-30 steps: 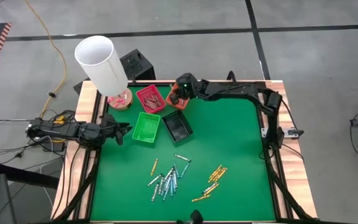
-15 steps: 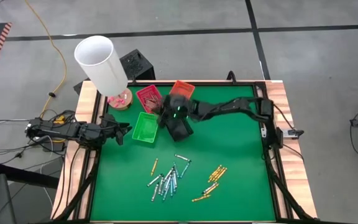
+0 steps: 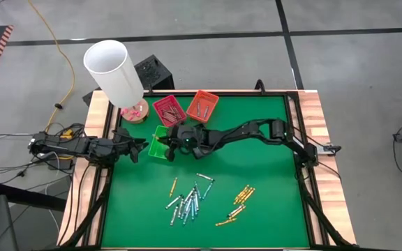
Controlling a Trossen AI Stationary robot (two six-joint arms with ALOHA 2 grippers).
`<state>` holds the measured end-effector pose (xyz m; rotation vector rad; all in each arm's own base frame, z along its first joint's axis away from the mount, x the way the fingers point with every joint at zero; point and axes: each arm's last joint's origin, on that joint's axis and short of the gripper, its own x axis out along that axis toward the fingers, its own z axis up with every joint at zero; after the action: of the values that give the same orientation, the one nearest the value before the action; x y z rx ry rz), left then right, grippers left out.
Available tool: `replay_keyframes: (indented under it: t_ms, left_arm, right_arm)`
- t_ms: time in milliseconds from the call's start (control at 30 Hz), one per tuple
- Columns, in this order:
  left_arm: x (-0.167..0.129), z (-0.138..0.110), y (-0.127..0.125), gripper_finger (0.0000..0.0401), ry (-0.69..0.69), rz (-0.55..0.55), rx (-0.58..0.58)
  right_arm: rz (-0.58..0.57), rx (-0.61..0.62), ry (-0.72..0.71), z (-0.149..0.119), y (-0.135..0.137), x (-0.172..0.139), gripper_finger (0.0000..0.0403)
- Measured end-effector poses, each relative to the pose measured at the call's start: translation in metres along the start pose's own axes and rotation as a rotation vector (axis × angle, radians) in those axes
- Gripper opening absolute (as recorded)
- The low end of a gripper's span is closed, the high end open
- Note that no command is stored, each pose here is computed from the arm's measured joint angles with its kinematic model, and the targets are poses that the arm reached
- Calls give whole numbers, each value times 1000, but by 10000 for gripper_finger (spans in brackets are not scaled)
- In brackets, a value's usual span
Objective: Sort crayons
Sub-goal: Put the yellow crayon into the green bin
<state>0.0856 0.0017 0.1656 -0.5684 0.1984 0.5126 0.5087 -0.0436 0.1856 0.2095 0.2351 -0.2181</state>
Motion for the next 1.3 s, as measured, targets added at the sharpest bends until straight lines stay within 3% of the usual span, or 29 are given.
replay_keyframes:
  t_ms: [133, 367, 533, 833, 1033, 1167, 1300]
  left_arm:
    - [0, 0, 0, 137, 6, -6, 7]
    - [0, 0, 0, 137, 6, -6, 6]
    - [0, 0, 0, 137, 6, -6, -2]
    - [0, 0, 0, 137, 8, -8, -4]
    - [0, 0, 0, 137, 7, -8, -4]
    - [0, 0, 0, 137, 9, -10, -4]
    - [0, 0, 0, 137, 10, -11, -11]
  right_arm:
    - [-70, -13, 63, -1, -3, 1, 1]
    - [-78, 9, 116, 2, -2, 0, 1]
    - [-121, 138, 103, 3, -10, 1, 4]
    - [-133, 166, 97, 5, -15, 2, 78]
    - [-126, 142, 91, 5, -13, 2, 102]
    - [-65, 68, 57, 25, -3, -7, 102]
    - [114, -55, 38, 51, 22, -27, 102]
